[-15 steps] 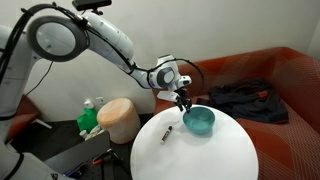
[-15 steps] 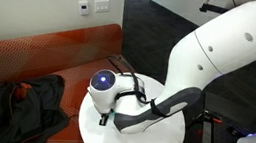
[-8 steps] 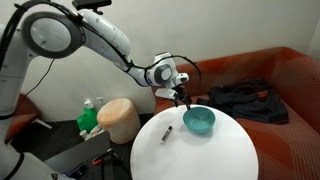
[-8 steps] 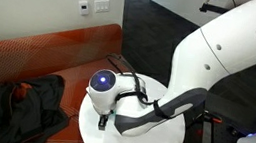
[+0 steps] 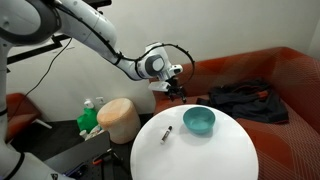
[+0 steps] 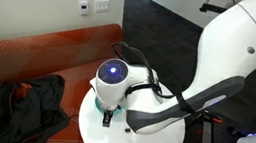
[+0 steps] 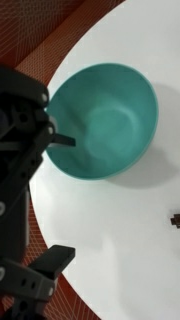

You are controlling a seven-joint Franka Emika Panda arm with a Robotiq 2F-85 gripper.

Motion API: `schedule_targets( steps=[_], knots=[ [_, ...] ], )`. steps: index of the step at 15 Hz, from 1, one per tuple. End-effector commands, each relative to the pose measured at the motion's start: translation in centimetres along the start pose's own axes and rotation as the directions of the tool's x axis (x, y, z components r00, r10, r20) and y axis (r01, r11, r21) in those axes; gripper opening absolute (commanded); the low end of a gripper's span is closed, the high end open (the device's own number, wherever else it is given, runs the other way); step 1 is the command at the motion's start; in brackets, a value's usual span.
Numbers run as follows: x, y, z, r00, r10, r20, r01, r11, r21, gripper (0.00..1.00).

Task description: Pick the marker from the bowl and put it on the table, then move the bowl to the left

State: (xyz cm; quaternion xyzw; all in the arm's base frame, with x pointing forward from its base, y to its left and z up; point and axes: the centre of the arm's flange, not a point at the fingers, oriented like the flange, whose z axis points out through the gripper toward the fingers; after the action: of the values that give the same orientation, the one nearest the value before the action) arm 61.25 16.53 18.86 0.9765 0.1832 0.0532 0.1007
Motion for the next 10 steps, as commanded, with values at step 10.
schedule_targets(
  steps=[10],
  knots=[
    [-1.2, 0.6, -2.3, 1.0, -0.006, -0.014, 0.006, 1.0, -0.015, 1.0]
  ],
)
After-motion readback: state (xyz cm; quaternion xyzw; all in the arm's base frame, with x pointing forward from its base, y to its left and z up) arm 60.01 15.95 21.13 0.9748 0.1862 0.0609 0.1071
